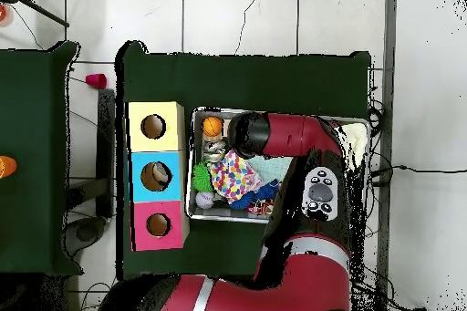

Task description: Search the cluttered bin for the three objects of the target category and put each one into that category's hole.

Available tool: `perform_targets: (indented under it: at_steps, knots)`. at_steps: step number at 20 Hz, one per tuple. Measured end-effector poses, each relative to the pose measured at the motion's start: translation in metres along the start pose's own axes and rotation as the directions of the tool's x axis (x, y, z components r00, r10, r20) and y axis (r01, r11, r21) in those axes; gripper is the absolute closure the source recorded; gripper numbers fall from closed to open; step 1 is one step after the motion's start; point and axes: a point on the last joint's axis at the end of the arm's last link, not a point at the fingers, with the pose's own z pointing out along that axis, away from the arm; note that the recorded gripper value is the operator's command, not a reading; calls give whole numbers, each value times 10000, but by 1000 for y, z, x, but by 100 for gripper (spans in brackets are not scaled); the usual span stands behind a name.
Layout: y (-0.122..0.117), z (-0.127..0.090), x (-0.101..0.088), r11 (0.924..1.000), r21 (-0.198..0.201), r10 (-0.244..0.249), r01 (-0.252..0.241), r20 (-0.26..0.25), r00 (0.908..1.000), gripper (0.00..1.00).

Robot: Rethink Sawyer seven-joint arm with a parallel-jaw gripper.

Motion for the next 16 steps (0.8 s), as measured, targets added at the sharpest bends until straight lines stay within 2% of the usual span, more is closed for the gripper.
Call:
perform_targets:
  at_steps: [10, 16]
  knots:
    - [-1, 5, 3, 10000, 71, -30, 31, -60, 10000, 0]
    - [-1, 13, 1, 9999, -106, -15, 16, 79, 10000, 0]
